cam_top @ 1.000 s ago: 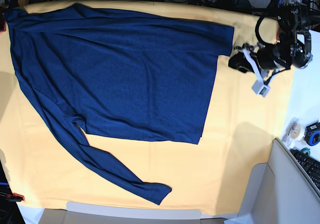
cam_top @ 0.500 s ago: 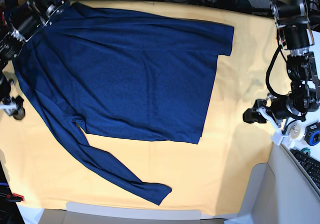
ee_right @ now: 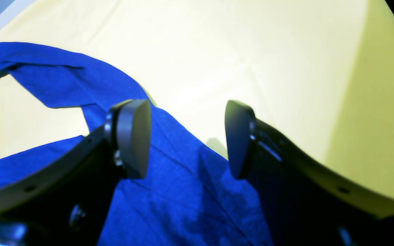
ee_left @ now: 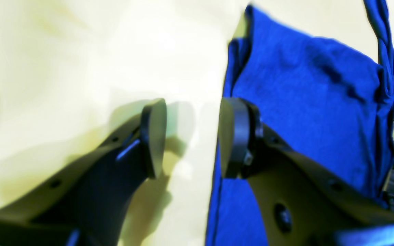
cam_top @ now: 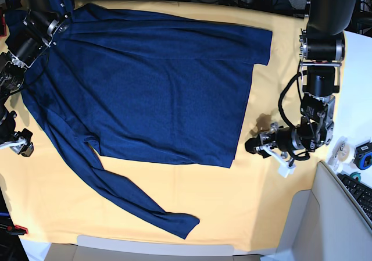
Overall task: Fold the T-shirt properly
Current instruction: 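Lower both grippers and grasp the shirt's side edges at mid-body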
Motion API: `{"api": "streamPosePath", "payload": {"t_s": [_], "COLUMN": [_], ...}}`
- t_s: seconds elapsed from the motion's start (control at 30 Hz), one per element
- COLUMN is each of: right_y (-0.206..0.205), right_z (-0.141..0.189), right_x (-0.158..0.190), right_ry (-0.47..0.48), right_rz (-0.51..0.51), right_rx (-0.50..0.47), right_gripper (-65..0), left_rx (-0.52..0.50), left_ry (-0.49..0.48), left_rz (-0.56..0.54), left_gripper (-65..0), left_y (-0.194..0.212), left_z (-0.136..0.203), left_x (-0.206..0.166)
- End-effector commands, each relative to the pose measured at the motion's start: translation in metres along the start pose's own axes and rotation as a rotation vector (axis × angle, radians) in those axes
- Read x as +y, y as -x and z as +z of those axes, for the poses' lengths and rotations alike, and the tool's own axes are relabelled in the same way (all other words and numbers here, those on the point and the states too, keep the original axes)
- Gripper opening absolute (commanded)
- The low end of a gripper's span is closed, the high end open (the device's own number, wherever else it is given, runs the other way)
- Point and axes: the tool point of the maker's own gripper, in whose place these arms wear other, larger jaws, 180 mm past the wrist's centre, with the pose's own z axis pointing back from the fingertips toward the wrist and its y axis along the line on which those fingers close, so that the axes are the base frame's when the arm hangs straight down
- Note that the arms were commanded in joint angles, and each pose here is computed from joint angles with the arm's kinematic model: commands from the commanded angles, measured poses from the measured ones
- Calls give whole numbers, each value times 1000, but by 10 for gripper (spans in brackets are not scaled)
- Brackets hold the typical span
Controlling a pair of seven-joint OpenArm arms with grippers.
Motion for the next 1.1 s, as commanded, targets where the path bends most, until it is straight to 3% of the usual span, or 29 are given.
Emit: {"api": "streamPosePath", "payload": {"t_s": [0.0, 0.33, 0.53, 1.07], "right_y": [-18, -1, 10, 12], "right_z": [6, 7, 4, 3], "right_x": [1, -6, -3, -3], "right_ry": [-4, 10, 2, 1], "right_rz": [19, 23, 11, 9], "right_rx": [-54, -22, -6, 0], "right_gripper": [-312, -312, -312, -312], "left_rx": [-84, -160, -111, -59], "left_ry": [28, 41, 6, 53], "left_rz": [-14, 4, -72, -58], "left_gripper": [-399, -399, -399, -399], "left_y": [-33, -42, -28, 0], "left_z": [7, -5, -22, -43], "left_x": [-13, -22, -29, -48]}}
